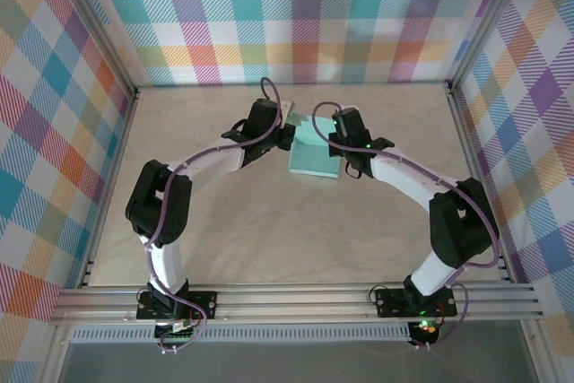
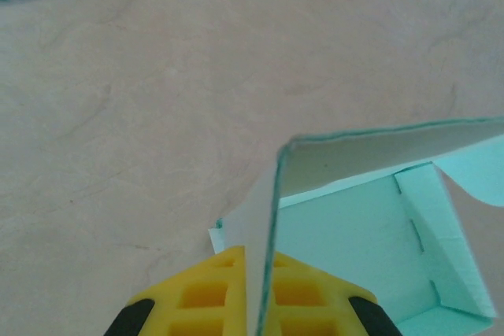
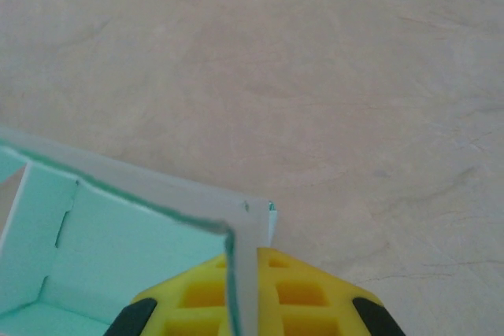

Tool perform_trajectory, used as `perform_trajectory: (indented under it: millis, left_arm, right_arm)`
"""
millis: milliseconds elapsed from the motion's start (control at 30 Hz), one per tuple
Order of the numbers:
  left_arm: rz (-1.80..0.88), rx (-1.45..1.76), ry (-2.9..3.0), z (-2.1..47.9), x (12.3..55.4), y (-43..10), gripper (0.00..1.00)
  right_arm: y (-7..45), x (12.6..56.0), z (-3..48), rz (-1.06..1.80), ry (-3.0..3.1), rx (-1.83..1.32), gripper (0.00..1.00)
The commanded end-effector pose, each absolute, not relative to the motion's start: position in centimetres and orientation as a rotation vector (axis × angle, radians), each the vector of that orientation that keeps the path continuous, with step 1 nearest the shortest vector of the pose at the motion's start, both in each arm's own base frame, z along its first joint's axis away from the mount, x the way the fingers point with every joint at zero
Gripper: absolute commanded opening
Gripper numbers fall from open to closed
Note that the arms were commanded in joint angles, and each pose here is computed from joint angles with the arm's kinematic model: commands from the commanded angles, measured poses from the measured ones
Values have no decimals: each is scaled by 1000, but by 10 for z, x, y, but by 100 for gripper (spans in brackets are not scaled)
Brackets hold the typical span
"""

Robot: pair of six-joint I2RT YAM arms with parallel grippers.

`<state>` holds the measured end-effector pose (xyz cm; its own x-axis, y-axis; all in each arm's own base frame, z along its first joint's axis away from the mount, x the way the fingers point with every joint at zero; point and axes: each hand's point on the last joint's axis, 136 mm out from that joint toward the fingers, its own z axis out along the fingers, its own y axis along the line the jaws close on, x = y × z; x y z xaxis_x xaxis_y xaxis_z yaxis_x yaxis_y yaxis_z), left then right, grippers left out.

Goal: Fold the paper box

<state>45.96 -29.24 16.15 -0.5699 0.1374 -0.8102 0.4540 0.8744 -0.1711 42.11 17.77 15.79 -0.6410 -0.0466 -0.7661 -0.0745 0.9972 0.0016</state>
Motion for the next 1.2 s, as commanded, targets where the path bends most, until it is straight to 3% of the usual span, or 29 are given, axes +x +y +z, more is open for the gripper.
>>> perform_trajectory:
  millis: [0,500,1167]
  left_arm:
    - [-468,327,2088,188,463,-293,0]
    - [-428,271,2057,166,451,-310,0]
    - [-472,243,1998,135,442,-315,0]
  right_arm:
    - [183,436,175,76,2163,110,0]
    - [195,426,150,107,2119,299,0]
    - [208,417,118,157,2055,286,0]
